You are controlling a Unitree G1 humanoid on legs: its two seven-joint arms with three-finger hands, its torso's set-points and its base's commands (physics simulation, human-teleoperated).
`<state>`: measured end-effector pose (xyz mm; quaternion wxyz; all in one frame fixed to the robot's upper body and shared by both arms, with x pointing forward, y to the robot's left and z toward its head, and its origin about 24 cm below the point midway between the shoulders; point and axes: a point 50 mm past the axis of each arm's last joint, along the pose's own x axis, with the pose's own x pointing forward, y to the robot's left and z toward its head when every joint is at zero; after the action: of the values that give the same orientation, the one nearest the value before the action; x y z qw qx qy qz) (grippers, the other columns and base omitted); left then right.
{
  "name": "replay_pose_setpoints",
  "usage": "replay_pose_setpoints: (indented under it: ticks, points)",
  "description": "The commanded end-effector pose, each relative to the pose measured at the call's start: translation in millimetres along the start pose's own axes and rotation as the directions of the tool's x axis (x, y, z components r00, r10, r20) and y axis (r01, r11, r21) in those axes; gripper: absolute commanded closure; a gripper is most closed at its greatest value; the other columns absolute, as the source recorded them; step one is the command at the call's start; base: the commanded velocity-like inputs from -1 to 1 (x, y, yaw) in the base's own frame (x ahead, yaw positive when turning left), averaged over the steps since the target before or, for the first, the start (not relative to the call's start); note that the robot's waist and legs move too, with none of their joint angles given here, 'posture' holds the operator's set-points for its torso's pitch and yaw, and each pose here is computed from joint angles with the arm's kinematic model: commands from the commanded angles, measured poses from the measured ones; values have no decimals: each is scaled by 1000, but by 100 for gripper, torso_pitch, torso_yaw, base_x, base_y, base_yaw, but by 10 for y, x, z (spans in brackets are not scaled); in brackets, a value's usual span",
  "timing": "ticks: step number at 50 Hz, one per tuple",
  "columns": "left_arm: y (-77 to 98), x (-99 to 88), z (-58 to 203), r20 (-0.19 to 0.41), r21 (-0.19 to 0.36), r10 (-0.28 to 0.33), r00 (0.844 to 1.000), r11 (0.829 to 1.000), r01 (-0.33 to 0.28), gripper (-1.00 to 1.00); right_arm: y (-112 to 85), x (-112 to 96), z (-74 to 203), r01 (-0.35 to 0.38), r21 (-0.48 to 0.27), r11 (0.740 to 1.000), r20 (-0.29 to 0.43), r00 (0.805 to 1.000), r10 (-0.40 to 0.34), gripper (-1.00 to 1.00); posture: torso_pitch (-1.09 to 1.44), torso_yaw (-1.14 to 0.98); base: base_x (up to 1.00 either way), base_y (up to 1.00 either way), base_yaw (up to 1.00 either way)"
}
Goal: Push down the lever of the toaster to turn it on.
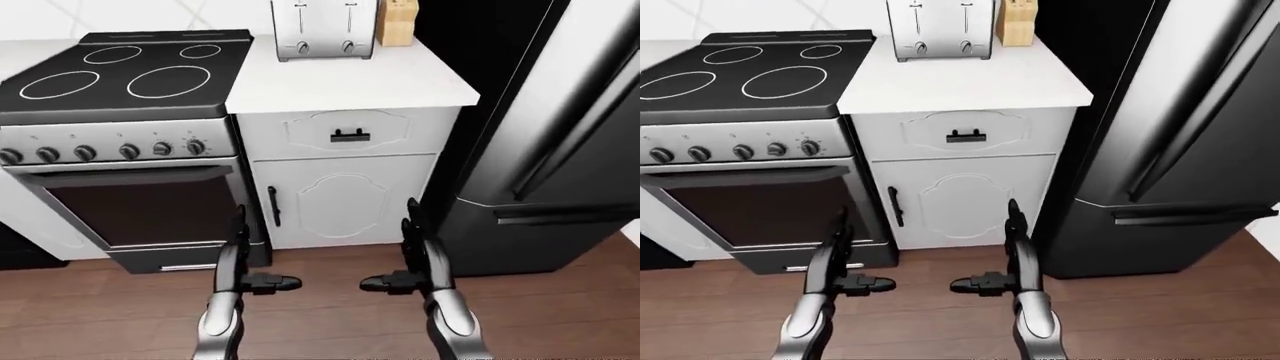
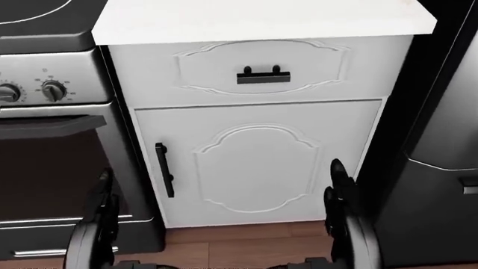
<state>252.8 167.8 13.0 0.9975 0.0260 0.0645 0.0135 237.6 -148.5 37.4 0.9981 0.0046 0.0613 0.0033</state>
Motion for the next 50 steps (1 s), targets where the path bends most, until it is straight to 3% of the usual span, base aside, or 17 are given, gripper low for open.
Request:
replay_pose_setpoints:
  ticks: [1,23,33,35,36,43,50]
  points:
    - [-49,41,179,96,-1,-21,995,1000,22,-100,-21,14,189,11,-5,1000,98,995,-10,-100,0,0,0,28,0]
    - [-44,34,186,96,-1,-19,995,1000,19,-100,-25,16,201,13,-9,1000,105,994,-12,-100,0,0,0,24,0]
    - [-29,63,243,81,-66,-3,997,998,9,-100,-28,46,304,21,-9,1000,108,994,-20,-100,0,0,0,0,0]
    - [-15,104,324,86,-72,5,996,997,2,-100,-28,59,388,41,-22,999,141,989,-37,-100,0,0,0,0,0]
    - [5,130,346,87,-68,13,996,998,-7,-100,-36,68,440,60,-68,996,161,986,-48,-100,0,0,0,0,0]
    - [78,360,597,107,-41,31,994,999,-27,-100,-59,268,674,49,-7,999,159,986,-48,-100,0,0,0,0,0]
    - [158,544,1238,172,-59,32,985,998,-22,-100,-48,472,1130,45,-16,999,184,982,-42,-100,0,0,0,0,0]
